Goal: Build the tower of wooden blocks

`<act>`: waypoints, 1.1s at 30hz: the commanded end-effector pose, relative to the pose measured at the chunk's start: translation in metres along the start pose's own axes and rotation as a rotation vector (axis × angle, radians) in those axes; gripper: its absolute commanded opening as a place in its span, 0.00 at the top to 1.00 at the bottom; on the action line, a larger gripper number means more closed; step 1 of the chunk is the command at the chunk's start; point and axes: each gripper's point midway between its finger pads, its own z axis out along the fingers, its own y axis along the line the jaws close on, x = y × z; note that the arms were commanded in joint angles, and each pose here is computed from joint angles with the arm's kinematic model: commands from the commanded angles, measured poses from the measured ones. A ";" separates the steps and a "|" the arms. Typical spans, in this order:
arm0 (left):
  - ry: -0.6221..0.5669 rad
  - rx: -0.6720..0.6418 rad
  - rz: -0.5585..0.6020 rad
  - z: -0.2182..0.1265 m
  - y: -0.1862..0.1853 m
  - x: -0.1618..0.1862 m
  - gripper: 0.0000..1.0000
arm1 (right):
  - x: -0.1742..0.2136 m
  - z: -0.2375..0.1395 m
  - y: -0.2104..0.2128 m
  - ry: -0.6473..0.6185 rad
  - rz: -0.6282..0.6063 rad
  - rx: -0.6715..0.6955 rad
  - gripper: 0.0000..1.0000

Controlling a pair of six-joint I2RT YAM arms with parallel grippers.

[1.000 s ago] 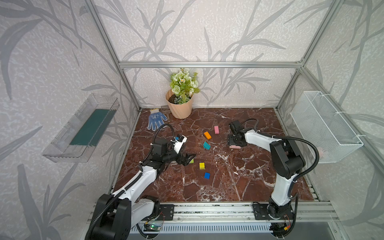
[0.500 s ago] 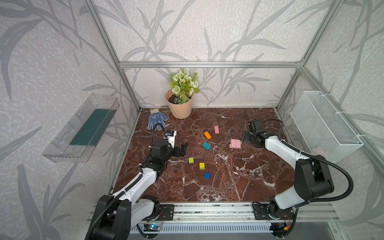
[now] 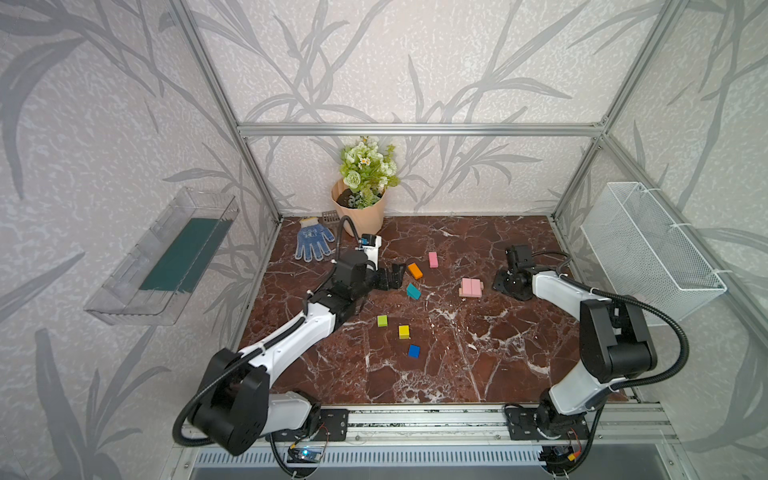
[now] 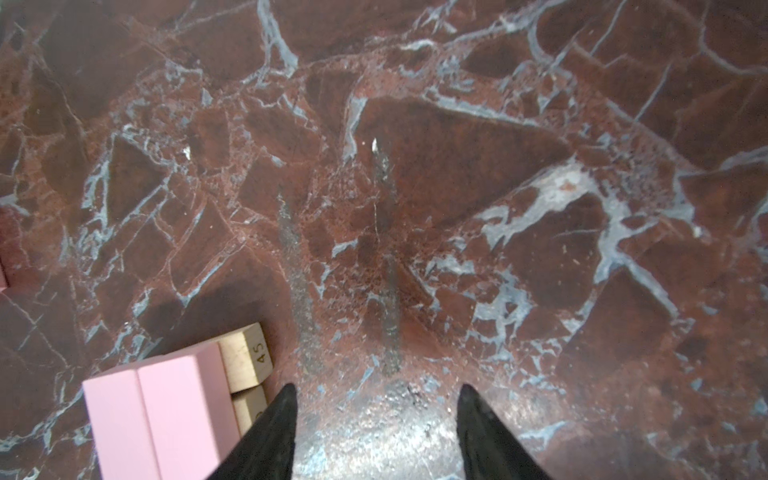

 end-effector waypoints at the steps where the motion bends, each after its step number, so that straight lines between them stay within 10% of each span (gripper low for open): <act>1: 0.059 -0.028 0.040 0.003 -0.028 0.001 0.01 | -0.002 -0.001 0.003 0.009 0.007 -0.011 0.40; 7: -0.070 0.067 0.133 -0.016 -0.068 -0.003 0.01 | -0.001 0.003 0.005 0.037 0.001 -0.013 0.41; 12: 0.120 0.213 -0.131 0.023 -0.037 0.013 0.01 | 0.003 0.005 0.003 0.041 0.032 -0.010 0.46; 19: 0.173 0.229 -0.012 0.067 -0.083 0.032 0.02 | 0.009 0.019 0.009 0.073 0.066 -0.034 0.55; 25: 0.265 0.247 -0.105 0.120 -0.087 0.053 0.42 | 0.012 0.039 0.017 0.121 0.079 -0.050 0.61; 33: 0.353 0.189 -0.116 0.161 -0.082 0.081 0.57 | 0.011 0.047 0.025 0.143 0.069 -0.068 0.65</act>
